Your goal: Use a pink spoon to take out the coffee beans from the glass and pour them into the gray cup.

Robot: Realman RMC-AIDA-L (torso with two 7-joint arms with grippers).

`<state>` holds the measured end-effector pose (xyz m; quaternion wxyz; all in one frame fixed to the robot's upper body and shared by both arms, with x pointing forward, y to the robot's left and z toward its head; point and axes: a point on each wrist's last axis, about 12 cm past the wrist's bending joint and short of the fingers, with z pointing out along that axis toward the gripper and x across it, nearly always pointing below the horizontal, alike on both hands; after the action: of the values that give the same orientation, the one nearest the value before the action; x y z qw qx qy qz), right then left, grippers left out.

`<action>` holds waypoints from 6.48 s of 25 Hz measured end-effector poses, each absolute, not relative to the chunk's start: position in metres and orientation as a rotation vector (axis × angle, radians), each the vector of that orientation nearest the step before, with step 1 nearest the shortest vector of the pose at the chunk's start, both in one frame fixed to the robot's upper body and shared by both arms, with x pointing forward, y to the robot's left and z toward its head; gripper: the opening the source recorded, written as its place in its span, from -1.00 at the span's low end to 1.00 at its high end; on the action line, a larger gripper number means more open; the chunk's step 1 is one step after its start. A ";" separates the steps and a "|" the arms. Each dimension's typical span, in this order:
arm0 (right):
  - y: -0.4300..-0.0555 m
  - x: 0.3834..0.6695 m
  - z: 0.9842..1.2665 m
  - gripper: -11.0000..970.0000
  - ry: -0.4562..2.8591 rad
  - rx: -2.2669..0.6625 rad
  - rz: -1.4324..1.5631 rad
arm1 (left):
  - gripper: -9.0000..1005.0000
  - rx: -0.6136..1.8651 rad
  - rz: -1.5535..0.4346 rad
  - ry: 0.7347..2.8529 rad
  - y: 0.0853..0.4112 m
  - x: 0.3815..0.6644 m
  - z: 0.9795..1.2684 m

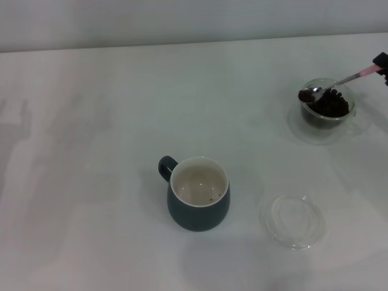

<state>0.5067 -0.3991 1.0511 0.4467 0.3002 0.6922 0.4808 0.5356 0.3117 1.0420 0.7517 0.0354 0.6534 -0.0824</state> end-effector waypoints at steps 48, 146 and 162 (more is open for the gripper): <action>-0.279 0.517 1.040 -0.59 1.851 0.346 1.564 | -0.11 0.062 -0.172 1.487 0.310 0.535 1.034; -0.370 0.439 1.011 -0.51 2.078 0.206 1.144 | -0.11 0.071 -0.155 1.491 0.317 0.536 1.035; -0.415 0.454 1.036 -0.50 1.789 0.306 0.841 | -0.12 0.031 -0.136 1.486 0.322 0.536 1.036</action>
<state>0.4543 -0.4154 1.0360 0.5401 0.1285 0.7526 0.3540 0.5362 0.3221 1.0355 0.7342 0.0141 0.6760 -0.0617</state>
